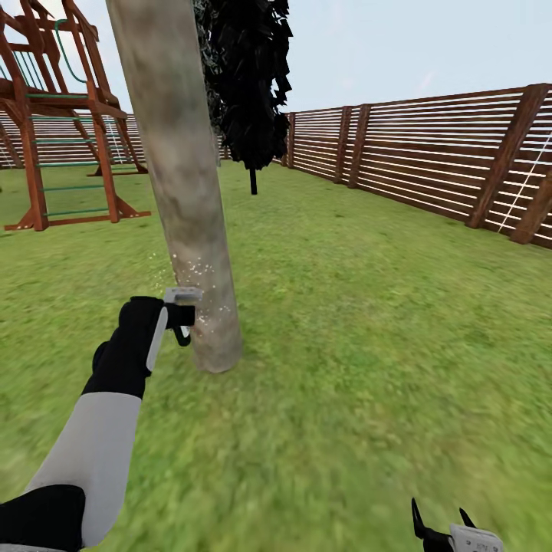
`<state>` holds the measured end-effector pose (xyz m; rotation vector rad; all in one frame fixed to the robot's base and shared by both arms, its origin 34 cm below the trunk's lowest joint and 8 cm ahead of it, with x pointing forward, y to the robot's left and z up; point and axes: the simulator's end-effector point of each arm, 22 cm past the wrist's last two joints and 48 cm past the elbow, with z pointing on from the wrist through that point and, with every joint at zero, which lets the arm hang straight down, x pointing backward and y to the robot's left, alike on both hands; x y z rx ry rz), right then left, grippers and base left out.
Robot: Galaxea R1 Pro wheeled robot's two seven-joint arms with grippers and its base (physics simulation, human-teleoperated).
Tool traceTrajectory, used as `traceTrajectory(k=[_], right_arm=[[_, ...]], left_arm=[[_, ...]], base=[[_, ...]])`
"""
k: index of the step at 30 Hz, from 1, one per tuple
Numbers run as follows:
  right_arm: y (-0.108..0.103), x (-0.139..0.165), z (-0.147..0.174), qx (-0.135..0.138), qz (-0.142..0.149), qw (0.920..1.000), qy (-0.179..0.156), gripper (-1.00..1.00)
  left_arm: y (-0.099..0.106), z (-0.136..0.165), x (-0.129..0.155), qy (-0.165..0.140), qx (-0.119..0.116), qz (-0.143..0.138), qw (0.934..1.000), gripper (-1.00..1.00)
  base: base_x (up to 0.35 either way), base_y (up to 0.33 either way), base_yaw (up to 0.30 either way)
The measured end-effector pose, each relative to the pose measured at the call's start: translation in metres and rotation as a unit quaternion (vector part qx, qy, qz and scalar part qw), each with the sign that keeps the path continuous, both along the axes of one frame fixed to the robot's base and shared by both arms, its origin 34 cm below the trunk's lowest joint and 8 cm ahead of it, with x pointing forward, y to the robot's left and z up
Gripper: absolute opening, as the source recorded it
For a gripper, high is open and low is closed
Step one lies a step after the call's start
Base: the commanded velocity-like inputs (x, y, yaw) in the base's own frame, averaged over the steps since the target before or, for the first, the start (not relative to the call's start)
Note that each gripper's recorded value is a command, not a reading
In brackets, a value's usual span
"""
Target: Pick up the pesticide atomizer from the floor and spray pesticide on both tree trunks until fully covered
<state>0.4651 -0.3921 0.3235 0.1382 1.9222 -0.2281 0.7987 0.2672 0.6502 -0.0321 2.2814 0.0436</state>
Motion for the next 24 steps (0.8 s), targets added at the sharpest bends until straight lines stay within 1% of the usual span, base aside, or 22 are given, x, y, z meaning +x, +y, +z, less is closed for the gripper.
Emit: traceTrajectory(k=[2,3,5,7,8,9,10,11,13,14,15,16,18,20,21,22,23,24], right_arm=[[0.000,0.000,0.000,0.000,0.000,1.0000,0.000,1.00],[0.000,0.000,0.000,0.000,0.000,1.0000,0.000,1.00],[0.000,0.000,0.000,0.000,0.000,1.0000,-0.001,1.00],[0.000,0.000,0.000,0.000,0.000,1.0000,-0.001,1.00],[0.000,0.000,0.000,0.000,0.000,1.0000,0.000,1.00],[0.000,0.000,0.000,0.000,0.000,1.0000,0.000,1.00],[0.000,0.000,0.000,0.000,0.000,1.0000,0.000,1.00],[0.001,0.000,0.000,0.000,0.000,1.0000,0.000,1.00],[0.001,0.000,0.000,0.001,0.000,1.0000,0.000,1.00],[0.001,0.000,0.000,0.000,0.000,1.0000,0.000,1.00],[0.001,0.000,0.000,0.000,0.000,1.0000,0.000,1.00],[0.001,0.000,0.000,0.000,0.001,1.0000,0.001,1.00],[0.001,0.000,-0.001,0.001,0.001,1.0000,0.001,1.00],[0.001,0.000,-0.001,0.001,0.001,1.0000,0.002,1.00],[0.001,-0.001,-0.001,0.001,0.001,1.0000,0.002,1.00],[0.002,0.000,-0.001,0.001,0.002,1.0000,0.003,1.00],[0.003,0.000,-0.001,0.002,0.002,1.0000,0.002,1.00],[0.003,0.000,-0.001,0.002,0.002,1.0000,0.002,1.00]], left_arm=[[-0.007,0.009,0.002,-0.011,-0.003,-0.004,0.9999,-1.00],[-0.008,0.011,0.002,-0.013,-0.002,-0.005,0.9999,-1.00],[0.000,0.010,0.001,-0.012,0.004,0.001,0.9999,-1.00],[0.014,0.007,-0.001,-0.009,0.010,0.009,0.9999,-1.00],[0.025,0.004,-0.003,-0.006,0.017,0.016,0.9997,-1.00],[0.027,0.002,-0.004,-0.006,0.018,0.016,0.9997,-1.00],[0.027,-0.007,-0.008,0.000,0.019,0.015,0.9997,-1.00],[0.026,-0.024,-0.016,0.012,0.018,0.013,0.9997,-1.00],[0.021,-0.066,-0.039,0.042,0.018,0.009,0.9989,-1.00],[0.020,-0.079,-0.043,0.036,0.021,0.008,0.9991,-1.00],[0.021,-0.085,-0.044,0.026,0.025,0.008,0.9993,-1.00],[0.022,-0.099,-0.046,0.023,0.027,0.008,0.9993,-1.00],[0.025,-0.136,-0.053,0.037,0.032,0.011,0.9987,-1.00],[0.034,-0.154,-0.053,0.028,0.049,0.026,0.9981,-1.00],[0.037,-0.159,-0.054,0.027,0.054,0.032,0.9976,-1.00],[0.039,-0.165,-0.056,0.030,0.055,0.039,0.9973,-1.00],[0.041,-0.179,-0.063,0.041,0.033,0.058,0.9969,-1.00],[0.042,-0.192,-0.068,0.048,0.019,0.071,0.9962,-1.00]], base=[[0.000,0.000,0.000],[0.000,0.000,0.000],[0.000,0.000,0.000],[0.000,0.000,0.000],[0.000,0.000,0.000],[0.000,0.000,0.000],[0.000,0.000,0.000],[0.000,0.000,0.000],[0.000,0.000,0.000],[0.000,0.000,0.000],[0.000,0.000,0.000],[0.000,0.000,0.000],[0.000,0.000,0.000],[0.000,0.000,0.000],[0.000,0.000,0.000],[0.000,0.000,0.000],[0.000,0.000,0.000],[0.000,0.000,0.000]])
